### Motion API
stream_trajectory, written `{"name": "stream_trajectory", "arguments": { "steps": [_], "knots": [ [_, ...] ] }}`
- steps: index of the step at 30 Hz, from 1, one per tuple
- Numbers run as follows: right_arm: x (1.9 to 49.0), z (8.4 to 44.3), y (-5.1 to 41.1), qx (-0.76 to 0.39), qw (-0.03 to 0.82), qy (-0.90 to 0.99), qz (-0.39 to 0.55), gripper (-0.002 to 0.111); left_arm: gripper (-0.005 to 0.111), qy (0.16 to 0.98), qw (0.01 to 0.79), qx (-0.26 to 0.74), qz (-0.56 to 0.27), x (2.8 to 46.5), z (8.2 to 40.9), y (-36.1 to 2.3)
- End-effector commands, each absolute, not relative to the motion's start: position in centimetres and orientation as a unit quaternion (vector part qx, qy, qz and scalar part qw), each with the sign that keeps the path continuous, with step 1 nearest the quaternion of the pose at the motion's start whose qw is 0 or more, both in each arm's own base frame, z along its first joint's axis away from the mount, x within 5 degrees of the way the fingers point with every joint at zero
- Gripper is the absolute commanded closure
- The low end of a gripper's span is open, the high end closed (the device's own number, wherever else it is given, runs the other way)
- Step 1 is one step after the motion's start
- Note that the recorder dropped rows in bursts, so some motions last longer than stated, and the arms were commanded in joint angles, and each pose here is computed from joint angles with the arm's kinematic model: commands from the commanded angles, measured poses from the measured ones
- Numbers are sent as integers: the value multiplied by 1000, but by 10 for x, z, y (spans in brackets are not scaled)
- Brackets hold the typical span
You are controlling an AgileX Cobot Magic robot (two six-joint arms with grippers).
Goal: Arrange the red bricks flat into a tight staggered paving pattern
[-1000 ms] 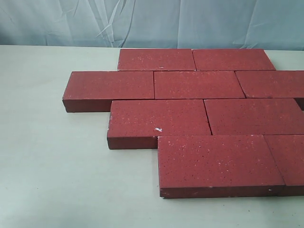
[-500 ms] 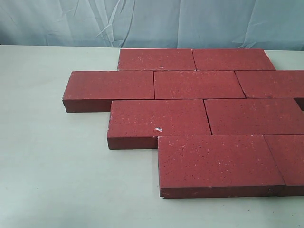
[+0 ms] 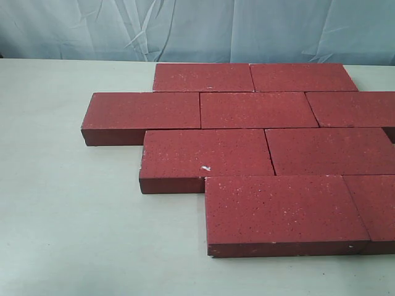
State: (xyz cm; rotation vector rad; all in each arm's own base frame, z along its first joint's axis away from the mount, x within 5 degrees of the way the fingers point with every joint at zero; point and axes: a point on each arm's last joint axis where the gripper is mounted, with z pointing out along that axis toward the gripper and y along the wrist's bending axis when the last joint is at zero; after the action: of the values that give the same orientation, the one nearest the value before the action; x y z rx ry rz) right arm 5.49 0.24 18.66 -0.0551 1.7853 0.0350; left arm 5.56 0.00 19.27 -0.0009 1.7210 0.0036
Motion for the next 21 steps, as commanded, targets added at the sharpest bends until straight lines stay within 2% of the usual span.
{"name": "stream_trajectory", "arguments": {
  "steps": [1, 21],
  "knots": [
    [54, 186, 2, -20, 629, 777, 19, 109, 107, 759, 651, 2, 4, 55, 192, 0],
    [54, 186, 3, -20, 629, 777, 20, 109, 107, 759, 651, 2, 4, 55, 192, 0]
  ]
}}
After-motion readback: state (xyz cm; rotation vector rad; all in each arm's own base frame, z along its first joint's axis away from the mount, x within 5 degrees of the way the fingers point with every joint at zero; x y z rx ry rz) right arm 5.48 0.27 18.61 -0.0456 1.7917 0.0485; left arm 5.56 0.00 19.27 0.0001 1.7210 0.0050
